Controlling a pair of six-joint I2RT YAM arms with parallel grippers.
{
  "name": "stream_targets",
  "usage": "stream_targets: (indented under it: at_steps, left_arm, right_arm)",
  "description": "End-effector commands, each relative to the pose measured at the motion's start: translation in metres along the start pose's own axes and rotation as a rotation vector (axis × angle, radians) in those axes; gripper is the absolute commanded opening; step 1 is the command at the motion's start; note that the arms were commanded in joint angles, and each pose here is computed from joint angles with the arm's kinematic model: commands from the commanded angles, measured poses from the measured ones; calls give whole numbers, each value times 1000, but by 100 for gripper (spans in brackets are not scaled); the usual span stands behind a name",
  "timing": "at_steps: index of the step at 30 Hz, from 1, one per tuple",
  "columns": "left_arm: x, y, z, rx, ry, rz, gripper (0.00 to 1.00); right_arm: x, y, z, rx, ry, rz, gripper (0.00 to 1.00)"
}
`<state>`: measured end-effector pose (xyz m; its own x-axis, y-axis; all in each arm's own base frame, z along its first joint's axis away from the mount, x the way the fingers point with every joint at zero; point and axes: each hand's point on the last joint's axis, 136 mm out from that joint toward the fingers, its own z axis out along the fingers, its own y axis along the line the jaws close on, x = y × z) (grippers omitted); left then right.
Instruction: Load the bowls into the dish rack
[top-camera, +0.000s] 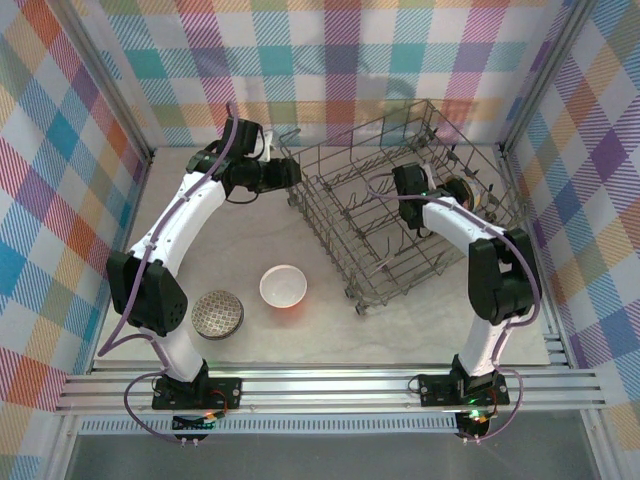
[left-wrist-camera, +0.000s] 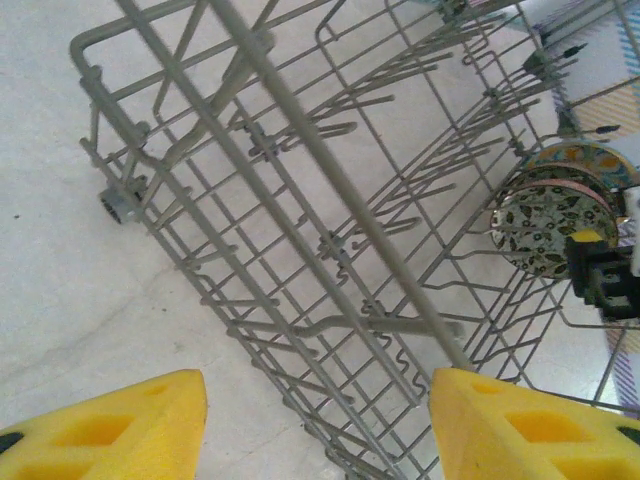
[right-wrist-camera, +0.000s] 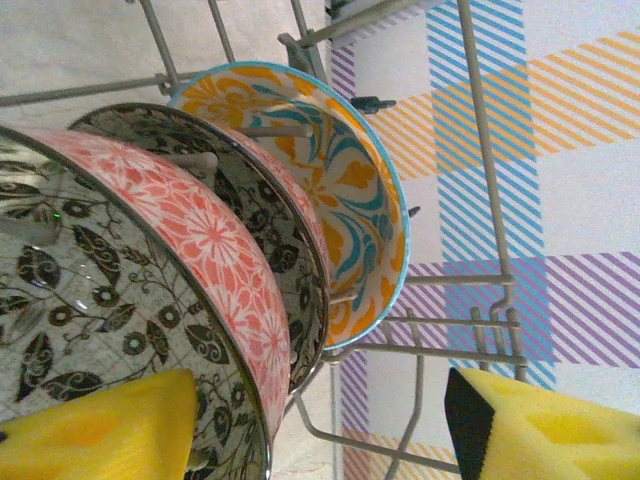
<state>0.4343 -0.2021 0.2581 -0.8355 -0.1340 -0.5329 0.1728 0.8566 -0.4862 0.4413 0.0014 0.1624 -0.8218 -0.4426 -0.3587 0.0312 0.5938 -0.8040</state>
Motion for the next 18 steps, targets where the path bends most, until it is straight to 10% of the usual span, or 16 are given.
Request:
stream_targets:
  at_steps: [1,18]
  left_arm:
    - [6,16,-21,-67,1,-32,61]
    - [120,95,-36,-303,310,-146,63]
  right_arm:
    - [-21,-7,-20,-108,-94,101,74]
    - [-73,-10,-67,-410,-291,280,85]
